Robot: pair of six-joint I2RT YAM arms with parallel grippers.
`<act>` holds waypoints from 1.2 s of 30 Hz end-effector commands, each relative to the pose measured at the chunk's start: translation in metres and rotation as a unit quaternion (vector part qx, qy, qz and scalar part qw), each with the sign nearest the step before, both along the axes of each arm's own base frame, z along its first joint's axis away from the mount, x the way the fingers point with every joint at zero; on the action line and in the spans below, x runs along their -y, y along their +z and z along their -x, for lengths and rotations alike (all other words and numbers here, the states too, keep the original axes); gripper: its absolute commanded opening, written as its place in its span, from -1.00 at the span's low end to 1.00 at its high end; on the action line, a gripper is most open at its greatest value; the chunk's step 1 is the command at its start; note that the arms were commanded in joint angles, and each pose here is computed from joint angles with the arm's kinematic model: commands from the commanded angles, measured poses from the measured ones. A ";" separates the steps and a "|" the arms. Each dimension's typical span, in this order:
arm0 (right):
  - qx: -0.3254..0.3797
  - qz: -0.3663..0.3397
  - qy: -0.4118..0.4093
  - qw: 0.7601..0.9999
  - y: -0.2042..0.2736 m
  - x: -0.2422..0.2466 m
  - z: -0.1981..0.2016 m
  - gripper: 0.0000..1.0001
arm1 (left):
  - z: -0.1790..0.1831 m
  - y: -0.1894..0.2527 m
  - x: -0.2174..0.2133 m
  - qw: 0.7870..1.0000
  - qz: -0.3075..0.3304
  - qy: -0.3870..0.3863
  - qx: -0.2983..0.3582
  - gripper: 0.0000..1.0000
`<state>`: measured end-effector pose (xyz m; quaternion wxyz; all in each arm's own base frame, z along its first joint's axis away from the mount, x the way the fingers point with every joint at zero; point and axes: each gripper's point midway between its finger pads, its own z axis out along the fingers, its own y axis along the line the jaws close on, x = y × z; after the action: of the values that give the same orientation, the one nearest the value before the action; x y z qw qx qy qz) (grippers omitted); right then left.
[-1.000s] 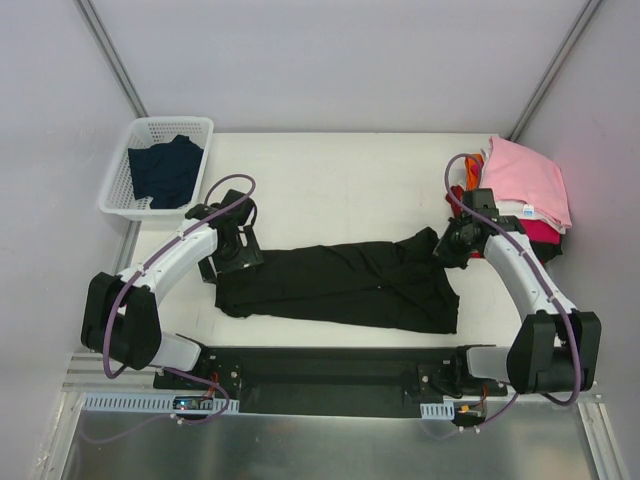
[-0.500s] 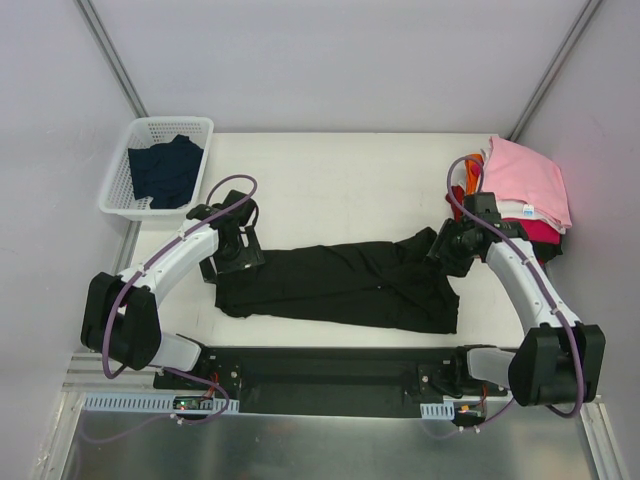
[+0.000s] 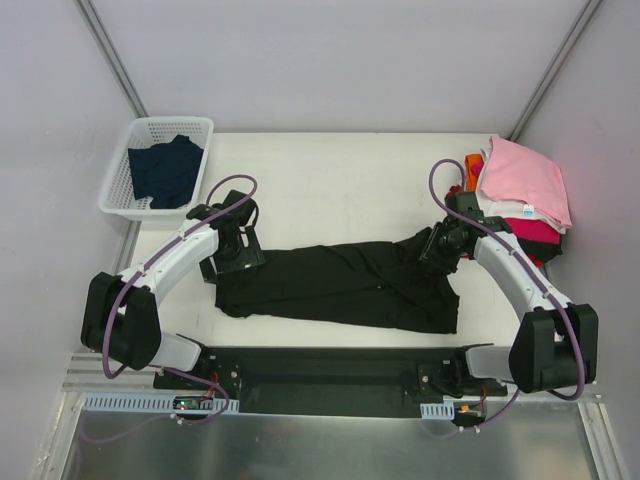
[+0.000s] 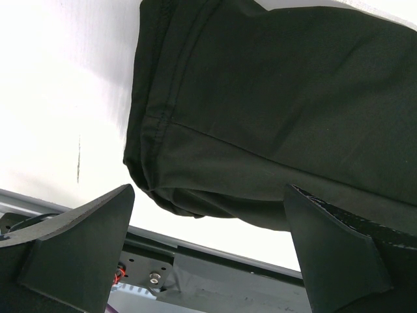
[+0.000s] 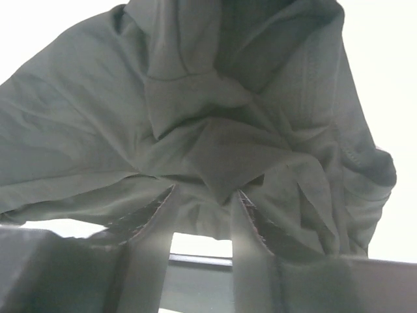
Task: Fold and stack the t-shirts
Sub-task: Fold the other side of the tshirt into a rectangle
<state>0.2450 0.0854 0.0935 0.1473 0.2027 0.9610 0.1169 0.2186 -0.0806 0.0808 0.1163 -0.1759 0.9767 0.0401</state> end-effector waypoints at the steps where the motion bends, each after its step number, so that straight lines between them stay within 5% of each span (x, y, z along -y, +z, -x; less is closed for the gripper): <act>1: 0.010 0.014 -0.013 1.000 0.001 0.001 -0.006 -0.44 | 0.003 0.004 -0.003 1.000 -0.010 0.000 -0.003 0.99; 6: 0.013 0.029 -0.012 0.999 0.002 0.006 -0.006 -0.98 | 0.003 0.005 -0.003 1.000 -0.009 0.000 -0.002 0.99; 15: 0.025 0.030 -0.011 0.999 0.022 0.007 0.005 -0.98 | 0.004 0.006 -0.001 1.000 -0.002 0.004 -0.001 0.98; 36: -0.045 0.057 -0.003 0.997 0.017 0.008 0.133 -0.98 | 0.031 0.004 -0.001 1.000 0.015 0.009 0.012 0.99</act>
<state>0.1388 0.0890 0.1203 0.1401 0.1780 0.9704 0.0842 0.2012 -0.0810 0.0831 0.1292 -0.1794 0.9749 0.0270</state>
